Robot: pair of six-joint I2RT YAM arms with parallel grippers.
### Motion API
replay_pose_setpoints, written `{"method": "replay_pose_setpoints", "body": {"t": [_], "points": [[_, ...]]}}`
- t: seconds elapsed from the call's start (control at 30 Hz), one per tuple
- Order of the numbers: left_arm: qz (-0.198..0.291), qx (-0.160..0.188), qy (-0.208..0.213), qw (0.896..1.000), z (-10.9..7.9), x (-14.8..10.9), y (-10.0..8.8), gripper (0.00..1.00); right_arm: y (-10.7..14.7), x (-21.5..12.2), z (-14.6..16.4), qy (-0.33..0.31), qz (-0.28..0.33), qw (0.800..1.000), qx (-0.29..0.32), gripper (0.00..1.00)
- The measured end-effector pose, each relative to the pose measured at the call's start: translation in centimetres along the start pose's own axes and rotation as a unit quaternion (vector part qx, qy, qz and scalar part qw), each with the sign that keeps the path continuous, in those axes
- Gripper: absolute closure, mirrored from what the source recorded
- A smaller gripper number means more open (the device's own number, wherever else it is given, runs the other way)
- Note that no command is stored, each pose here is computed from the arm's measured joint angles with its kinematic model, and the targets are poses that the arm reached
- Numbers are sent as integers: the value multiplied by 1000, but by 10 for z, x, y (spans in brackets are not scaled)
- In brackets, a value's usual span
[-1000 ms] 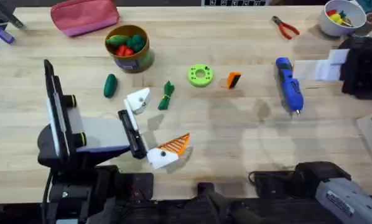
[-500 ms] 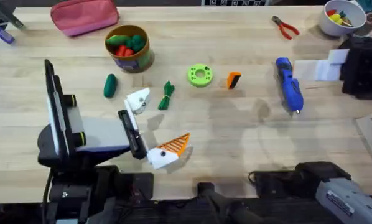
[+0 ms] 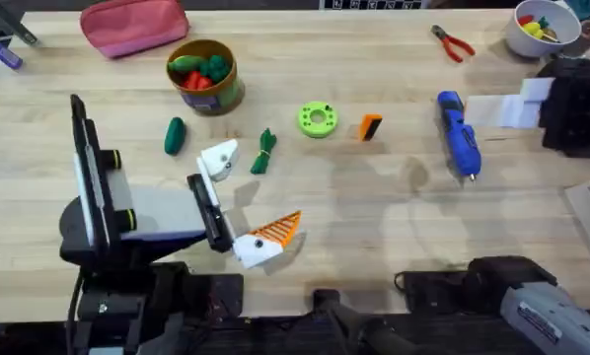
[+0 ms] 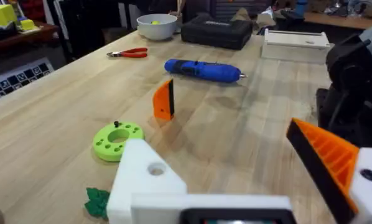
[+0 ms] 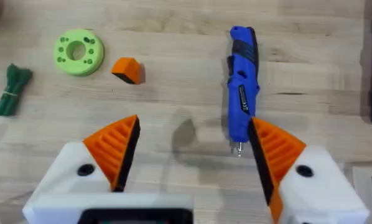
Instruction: Pick up the gripper from the table and insert it into the empty holder that is missing its gripper. Then pick up a screw, insert it into the mounting hole, and use the screwdriver to tighten it. Finally, clean up the table by picking up the vegetable and placing it into the bucket.
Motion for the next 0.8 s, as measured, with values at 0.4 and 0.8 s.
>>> {"method": "replay_pose_setpoints", "body": {"t": [0.4,0.8], "points": [[0,0,0,1000,0,0,0,15,0,0,0,0,0,1000,0,8],[0,0,0,1000,0,0,0,15,-3,0,1,-2,-9,1000,0,7]]}}
Point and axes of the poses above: each hand's point on the last joint's axis, 136 mm out from that joint toward the fingers, its own x axis out along the fingers, its own z axis along the line the jaws close on, y = z × x, the point moved 7 cm from there along -x, back along the fingers, and after that the axes turned 14 degrees about x, right-handed, at the moved point
